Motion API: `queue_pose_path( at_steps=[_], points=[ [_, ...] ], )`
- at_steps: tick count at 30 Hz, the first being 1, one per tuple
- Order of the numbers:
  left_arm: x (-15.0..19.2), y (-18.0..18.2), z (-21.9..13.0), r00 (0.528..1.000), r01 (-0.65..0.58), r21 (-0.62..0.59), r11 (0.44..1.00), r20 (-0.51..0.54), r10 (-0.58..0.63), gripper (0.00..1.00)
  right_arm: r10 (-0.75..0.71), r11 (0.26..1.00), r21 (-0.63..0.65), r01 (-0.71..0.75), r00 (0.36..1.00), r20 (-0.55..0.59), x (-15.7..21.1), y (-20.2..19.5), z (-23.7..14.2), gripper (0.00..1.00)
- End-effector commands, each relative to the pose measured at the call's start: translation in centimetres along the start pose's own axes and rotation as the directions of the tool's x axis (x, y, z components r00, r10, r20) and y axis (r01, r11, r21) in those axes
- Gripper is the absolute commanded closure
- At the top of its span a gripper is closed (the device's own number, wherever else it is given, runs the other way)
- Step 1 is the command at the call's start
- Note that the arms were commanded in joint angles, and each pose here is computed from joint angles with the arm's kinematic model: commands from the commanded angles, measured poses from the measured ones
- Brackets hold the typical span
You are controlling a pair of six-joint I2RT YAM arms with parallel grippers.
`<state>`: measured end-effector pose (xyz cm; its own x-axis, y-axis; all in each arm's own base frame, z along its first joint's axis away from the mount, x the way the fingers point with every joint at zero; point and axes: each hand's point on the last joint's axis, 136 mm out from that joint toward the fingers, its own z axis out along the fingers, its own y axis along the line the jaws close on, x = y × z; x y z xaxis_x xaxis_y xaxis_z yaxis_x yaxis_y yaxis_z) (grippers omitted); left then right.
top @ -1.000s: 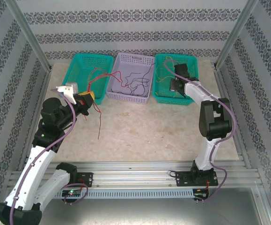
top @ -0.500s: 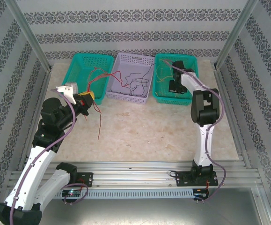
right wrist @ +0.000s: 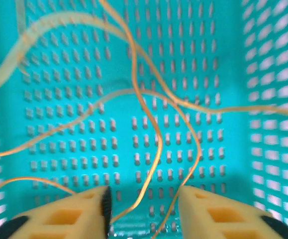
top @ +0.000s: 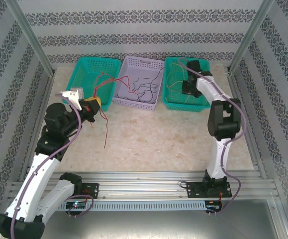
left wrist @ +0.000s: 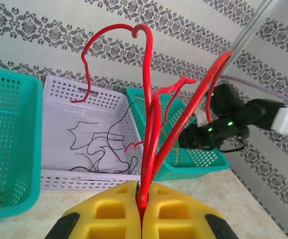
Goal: Untangle the cables
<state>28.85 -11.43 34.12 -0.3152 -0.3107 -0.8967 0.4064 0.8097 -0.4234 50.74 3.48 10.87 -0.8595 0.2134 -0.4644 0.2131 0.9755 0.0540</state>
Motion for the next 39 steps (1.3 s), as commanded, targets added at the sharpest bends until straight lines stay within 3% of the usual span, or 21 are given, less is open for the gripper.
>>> queue_pose_path(
  at_steps=[1,8,11,13,15,17,22,27,32,39],
  points=[
    [-2.0,-0.8,-0.2,0.999,-0.013,0.024,1.0,0.051,0.012,1.0,0.037,0.999,-0.035,-0.031,0.981,0.189,-3.6,0.1,-5.6,0.5],
    [-1.1,-1.0,1.2,1.0,0.026,0.068,0.997,-0.007,-0.026,1.0,0.038,0.991,-0.131,-0.005,0.967,0.251,-3.9,1.9,-9.8,0.49],
    [-0.5,-1.5,2.1,0.998,0.057,0.104,0.993,-0.04,-0.053,1.0,0.02,0.944,-0.323,0.073,0.961,0.274,-2.8,6.0,-12.5,0.46],
    [0.5,-2.4,3.2,0.993,0.087,0.15,0.985,-0.092,-0.073,1.0,0.005,0.834,-0.538,0.127,0.971,0.238,-0.7,10.6,-14.8,0.46],
    [1.6,-3.4,4.1,0.986,0.096,0.171,0.981,-0.153,-0.069,1.0,-0.02,0.678,-0.713,0.181,0.974,0.228,1.9,14.8,-17.7,0.47],
    [2.5,-4.8,4.6,0.98,0.081,0.195,0.977,-0.194,-0.043,1.0,-0.048,0.561,-0.796,0.229,0.968,0.245,4.6,17.6,-20.3,0.46],
    [3.6,-6.0,4.7,0.972,0.05,0.19,0.981,-0.234,-0.004,1.0,-0.08,0.434,-0.822,0.368,0.925,0.371,9.6,19.7,-24.9,0.45],
    [5.2,-6.3,5.7,0.952,0.105,0.178,0.978,-0.303,-0.047,1.0,-0.082,0.411,-0.805,0.428,0.897,0.435,12.7,19.2,-26.8,0.44],
    [5.8,-6.6,6.2,0.951,0.133,0.186,0.973,-0.3,-0.073,1.0,-0.039,0.365,-0.835,0.411,0.903,0.427,14.9,18.6,-28.1,0.44],
    [7.1,-6.7,6.9,0.941,0.138,0.178,0.974,-0.331,-0.073,1.0,0.026,0.339,-0.842,0.419,0.891,0.453,16.0,17.8,-30.7,0.45]
  ],
)
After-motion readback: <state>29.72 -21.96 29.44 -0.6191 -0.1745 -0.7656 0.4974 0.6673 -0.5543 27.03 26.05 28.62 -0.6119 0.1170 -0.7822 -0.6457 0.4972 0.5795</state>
